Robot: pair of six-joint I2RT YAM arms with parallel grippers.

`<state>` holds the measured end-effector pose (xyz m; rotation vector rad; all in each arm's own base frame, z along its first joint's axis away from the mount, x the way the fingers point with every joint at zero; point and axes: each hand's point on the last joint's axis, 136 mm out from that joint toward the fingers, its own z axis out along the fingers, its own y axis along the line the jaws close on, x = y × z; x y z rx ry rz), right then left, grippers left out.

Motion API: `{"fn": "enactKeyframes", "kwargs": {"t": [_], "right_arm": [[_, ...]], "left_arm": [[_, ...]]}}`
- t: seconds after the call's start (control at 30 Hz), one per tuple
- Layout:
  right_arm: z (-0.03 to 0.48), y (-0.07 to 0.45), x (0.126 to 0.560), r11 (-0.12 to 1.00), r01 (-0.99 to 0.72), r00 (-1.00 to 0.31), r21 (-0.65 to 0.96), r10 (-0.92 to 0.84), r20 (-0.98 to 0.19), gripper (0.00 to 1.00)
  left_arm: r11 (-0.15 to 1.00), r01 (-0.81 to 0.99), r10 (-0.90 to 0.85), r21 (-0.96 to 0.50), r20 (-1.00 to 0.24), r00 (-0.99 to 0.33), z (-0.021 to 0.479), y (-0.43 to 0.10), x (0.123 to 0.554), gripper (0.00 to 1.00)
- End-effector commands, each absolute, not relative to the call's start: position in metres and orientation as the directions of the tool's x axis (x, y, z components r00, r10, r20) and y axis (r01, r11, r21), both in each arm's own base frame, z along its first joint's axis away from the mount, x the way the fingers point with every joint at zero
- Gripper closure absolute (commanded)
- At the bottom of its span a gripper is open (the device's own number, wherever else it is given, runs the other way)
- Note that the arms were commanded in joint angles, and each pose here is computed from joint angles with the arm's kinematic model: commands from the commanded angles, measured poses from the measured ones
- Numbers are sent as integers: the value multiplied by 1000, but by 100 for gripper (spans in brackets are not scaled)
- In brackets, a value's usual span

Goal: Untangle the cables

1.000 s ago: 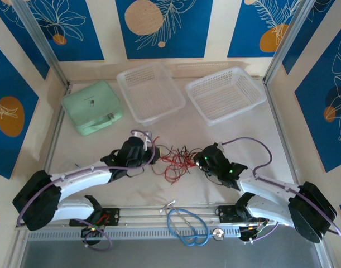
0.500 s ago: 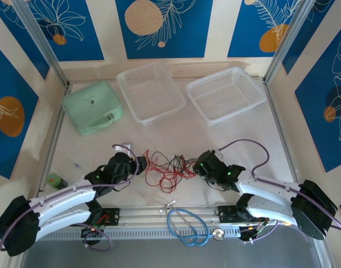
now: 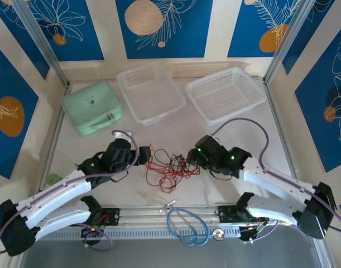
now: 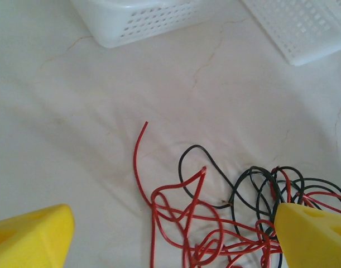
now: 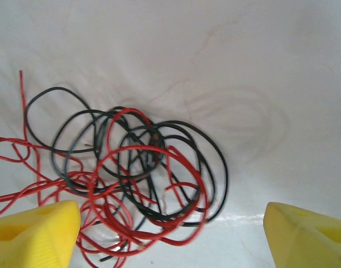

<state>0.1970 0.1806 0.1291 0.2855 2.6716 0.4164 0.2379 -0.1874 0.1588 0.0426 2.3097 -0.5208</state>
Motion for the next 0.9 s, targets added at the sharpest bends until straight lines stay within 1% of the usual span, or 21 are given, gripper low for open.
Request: {"fn": "enactKeyframes", "kwargs": {"t": [0.0,0.1,0.2,0.33,0.4,0.57,0.67,0.77,0.83,0.87], "right_arm": [[136,201,197,968,26,-938,251,110,-329,14],[135,227,210,972,15,-953,234,84,-291,14],[123,245,214,969,53,-969,243,109,-224,14],[96,261,211,955,129,-981,265,163,-109,15],[84,265,211,952,158,-980,262,183,-73,16],[62,272,217,938,214,-973,272,231,-30,20],[54,270,222,934,237,-966,269,255,-34,25],[46,263,225,932,259,-960,252,278,-42,32],[40,257,227,928,278,-953,247,298,-46,38],[38,255,228,926,283,-951,248,305,-51,43]], "left_arm": [[941,163,-49,-296,-599,-799,136,-190,233,6],[957,129,-41,-259,-561,-827,119,-194,240,5],[967,95,-49,-236,-537,-842,100,-197,247,4],[961,90,-61,-262,-519,-852,78,-211,256,3],[957,91,-64,-277,-505,-861,66,-218,258,4],[938,87,-93,-335,-486,-869,38,-234,263,6],[940,78,-96,-332,-478,-873,28,-234,265,13],[950,78,-85,-303,-490,-867,28,-229,266,26],[957,73,-81,-282,-496,-864,27,-224,267,44],[958,72,-80,-278,-498,-863,27,-222,268,49]]}}
